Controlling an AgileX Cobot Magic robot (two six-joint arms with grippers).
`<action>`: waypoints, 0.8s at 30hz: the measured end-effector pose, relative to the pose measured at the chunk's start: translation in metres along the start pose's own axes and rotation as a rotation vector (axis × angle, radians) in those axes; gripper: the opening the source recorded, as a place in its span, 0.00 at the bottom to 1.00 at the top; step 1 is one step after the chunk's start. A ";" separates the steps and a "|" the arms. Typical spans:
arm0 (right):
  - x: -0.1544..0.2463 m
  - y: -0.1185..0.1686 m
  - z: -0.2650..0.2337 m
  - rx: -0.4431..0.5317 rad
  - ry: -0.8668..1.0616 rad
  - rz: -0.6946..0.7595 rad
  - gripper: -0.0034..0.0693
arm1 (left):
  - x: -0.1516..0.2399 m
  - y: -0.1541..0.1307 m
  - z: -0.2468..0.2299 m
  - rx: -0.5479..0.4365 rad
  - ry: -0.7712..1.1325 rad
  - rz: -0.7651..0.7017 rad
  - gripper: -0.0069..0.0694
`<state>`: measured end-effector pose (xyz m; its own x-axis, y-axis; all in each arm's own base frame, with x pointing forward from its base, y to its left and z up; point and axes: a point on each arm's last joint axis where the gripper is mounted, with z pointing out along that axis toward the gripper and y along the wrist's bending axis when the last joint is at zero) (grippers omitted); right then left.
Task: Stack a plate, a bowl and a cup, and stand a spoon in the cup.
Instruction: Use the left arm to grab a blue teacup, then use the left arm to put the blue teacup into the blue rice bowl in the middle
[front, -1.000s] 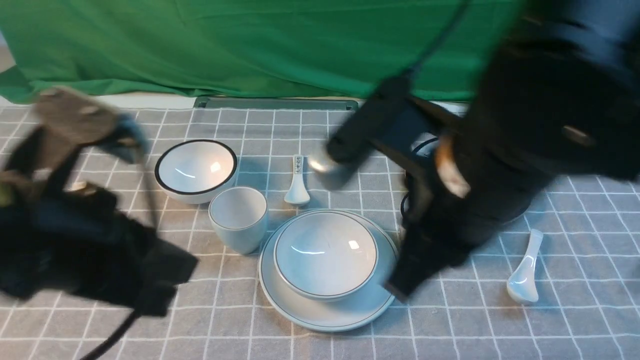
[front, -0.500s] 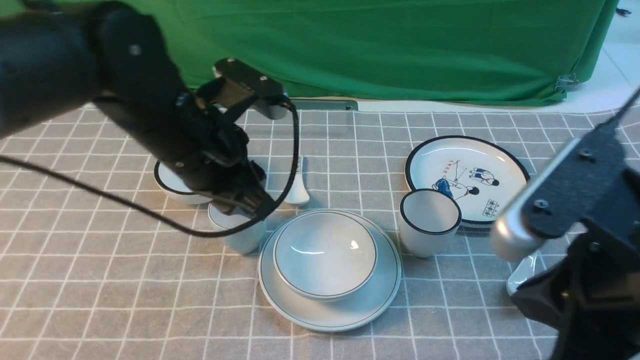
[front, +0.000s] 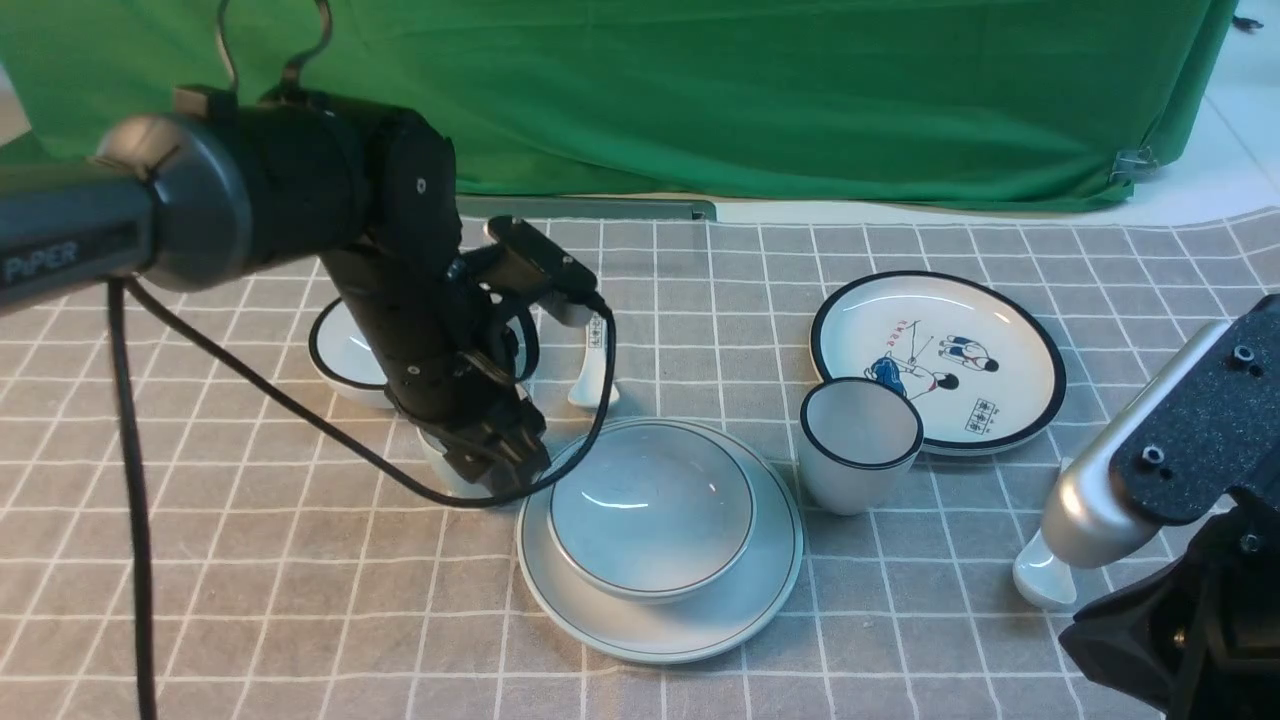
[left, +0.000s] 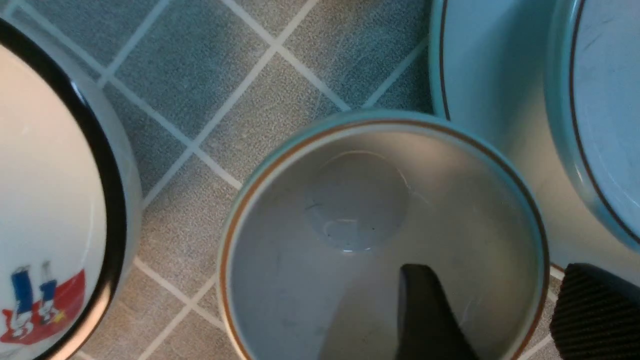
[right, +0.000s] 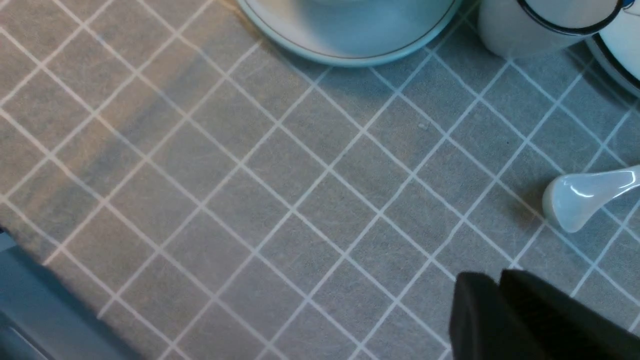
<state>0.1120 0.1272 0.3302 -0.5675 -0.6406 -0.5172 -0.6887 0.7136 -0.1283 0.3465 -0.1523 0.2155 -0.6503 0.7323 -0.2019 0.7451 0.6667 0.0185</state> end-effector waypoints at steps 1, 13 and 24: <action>0.000 0.000 0.000 0.000 0.001 0.003 0.17 | 0.000 0.000 0.001 0.005 0.001 -0.004 0.43; 0.004 -0.001 -0.003 0.003 0.016 0.010 0.18 | -0.002 -0.010 -0.039 0.005 -0.019 -0.034 0.13; 0.018 -0.008 -0.030 -0.009 -0.083 0.076 0.19 | -0.036 -0.090 -0.037 0.075 -0.062 0.175 0.13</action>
<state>0.0938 0.1009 0.3474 -0.5796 -0.5588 -0.5932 -0.6489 0.7568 -0.0789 0.2974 -0.2331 0.2569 -0.5009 0.8249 -0.2620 0.8566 0.5158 -0.0136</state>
